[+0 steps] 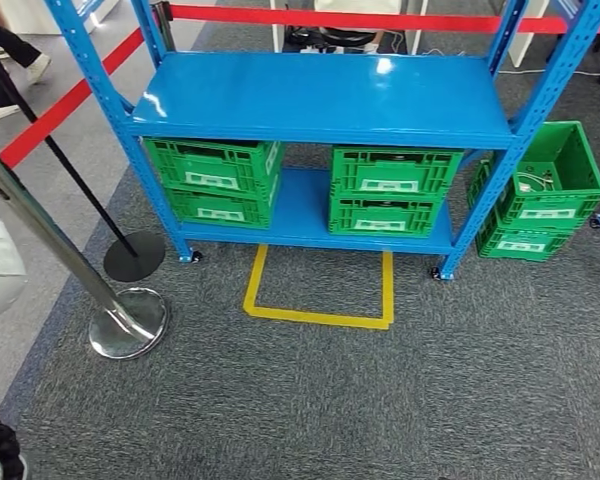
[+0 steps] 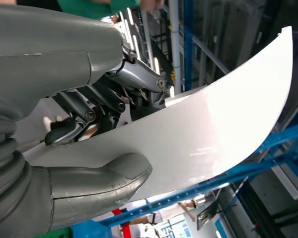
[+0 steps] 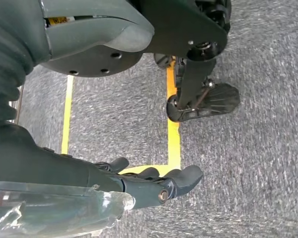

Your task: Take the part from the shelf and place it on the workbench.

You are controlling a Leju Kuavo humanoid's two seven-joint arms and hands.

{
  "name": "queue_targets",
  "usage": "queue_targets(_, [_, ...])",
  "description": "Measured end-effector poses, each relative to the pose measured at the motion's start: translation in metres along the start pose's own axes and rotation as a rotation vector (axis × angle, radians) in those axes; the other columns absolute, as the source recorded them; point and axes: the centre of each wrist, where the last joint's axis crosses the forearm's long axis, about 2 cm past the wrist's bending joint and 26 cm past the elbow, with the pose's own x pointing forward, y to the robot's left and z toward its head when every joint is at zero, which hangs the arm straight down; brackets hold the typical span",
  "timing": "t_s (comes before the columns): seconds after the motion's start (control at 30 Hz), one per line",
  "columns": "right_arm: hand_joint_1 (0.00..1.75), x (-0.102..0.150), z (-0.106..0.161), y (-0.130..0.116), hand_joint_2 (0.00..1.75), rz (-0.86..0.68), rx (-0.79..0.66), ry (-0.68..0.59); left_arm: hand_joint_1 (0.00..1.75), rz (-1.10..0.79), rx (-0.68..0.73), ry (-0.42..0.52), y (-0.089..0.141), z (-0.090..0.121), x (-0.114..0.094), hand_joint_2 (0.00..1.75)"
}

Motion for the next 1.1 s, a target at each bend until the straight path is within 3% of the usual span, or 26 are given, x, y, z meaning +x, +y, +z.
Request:
queue_targets(0.5, [0.0,-0.01,0.002,-0.003,1.75,-0.026,-0.033,0.113,1.75,0.037,0.032,-0.002,0.01,-0.001,-0.005,1.75])
queue_targets(1.1, [0.0,-0.001,0.0,0.0,1.75,-0.022,0.005,0.04,1.75,-0.109,0.214,-0.014,0.027,-0.001,-0.008,1.75])
